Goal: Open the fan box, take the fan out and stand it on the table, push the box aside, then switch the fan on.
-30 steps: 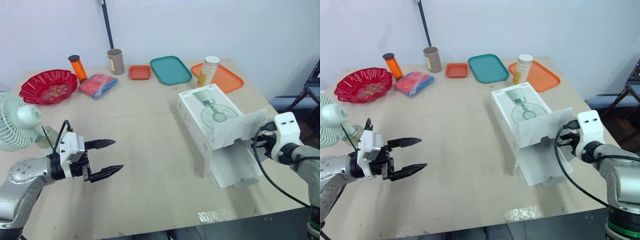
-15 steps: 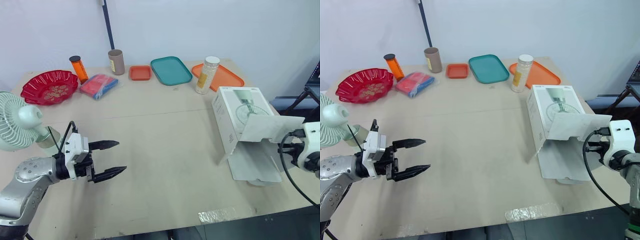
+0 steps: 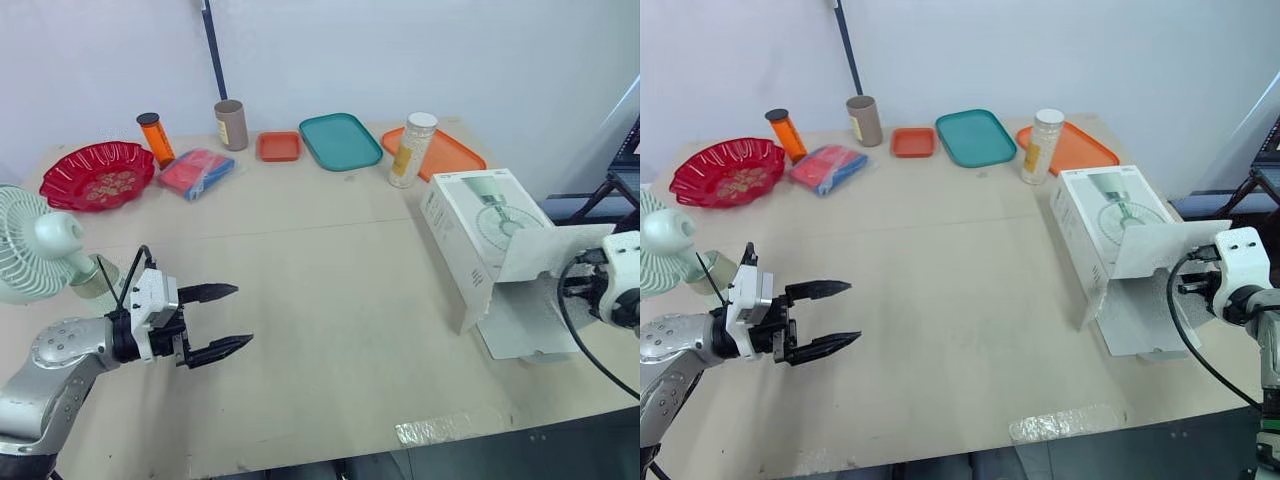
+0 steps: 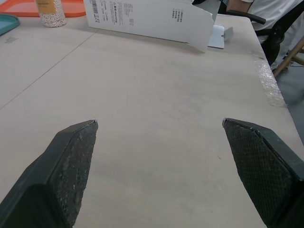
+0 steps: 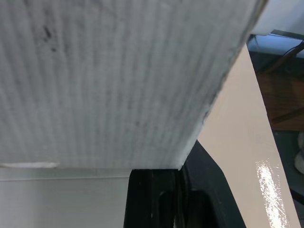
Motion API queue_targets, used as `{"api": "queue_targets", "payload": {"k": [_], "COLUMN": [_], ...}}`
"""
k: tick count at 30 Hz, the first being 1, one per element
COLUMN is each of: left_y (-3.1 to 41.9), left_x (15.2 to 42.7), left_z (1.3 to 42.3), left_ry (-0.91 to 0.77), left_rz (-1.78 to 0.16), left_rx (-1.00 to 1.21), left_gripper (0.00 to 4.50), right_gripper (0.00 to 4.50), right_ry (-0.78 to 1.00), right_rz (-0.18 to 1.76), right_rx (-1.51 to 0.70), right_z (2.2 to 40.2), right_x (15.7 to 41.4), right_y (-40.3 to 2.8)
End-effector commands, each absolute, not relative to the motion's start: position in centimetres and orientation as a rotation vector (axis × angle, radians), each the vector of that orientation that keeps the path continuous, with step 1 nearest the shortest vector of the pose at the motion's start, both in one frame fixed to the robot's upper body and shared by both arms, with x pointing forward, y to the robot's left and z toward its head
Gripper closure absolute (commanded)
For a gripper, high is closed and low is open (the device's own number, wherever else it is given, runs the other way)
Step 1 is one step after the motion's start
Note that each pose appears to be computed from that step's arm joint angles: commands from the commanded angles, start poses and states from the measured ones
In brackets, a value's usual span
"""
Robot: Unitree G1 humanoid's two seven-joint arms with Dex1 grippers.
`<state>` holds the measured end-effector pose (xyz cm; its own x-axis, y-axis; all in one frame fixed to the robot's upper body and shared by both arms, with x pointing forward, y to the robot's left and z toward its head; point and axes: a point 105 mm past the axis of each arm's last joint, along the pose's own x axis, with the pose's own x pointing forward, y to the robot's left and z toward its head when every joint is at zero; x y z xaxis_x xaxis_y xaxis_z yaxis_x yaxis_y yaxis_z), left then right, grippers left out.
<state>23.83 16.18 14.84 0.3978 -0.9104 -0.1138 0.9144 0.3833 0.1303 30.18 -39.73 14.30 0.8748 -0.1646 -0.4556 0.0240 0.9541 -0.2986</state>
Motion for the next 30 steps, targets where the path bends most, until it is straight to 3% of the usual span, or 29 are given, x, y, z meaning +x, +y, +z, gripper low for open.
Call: {"api": "queue_targets", "payload": {"k": [1, 2, 9, 23, 30], "left_y": [15.9, 15.9, 15.5, 15.0, 15.0], "left_x": [23.7, 23.7, 24.1, 24.3, 24.2], "left_z": [15.8, 15.8, 15.8, 15.4, 15.3], "left_ry": [-0.024, -0.024, -0.029, -0.023, -0.020], "left_rz": [-1.170, -1.171, -1.187, -1.213, -1.209], "left_rx": [0.215, 0.214, 0.207, 0.179, 0.169], "left_gripper": [0.00, 0.00, 0.00, 0.00, 0.00], "right_gripper": [2.93, 2.43, 0.31, 0.25, 0.11], "right_ry": [0.441, 0.433, 0.408, 0.448, 0.325], "right_rz": [-0.131, -0.124, -0.099, -0.035, 0.404], "right_rx": [-0.343, -0.356, -0.410, -0.588, -0.571], "right_z": [16.4, 16.6, 18.0, 22.0, 25.5], "right_x": [30.0, 30.0, 28.8, 24.3, 24.2], "right_y": [-40.1, -39.9, -39.0, -36.5, -28.2]}}
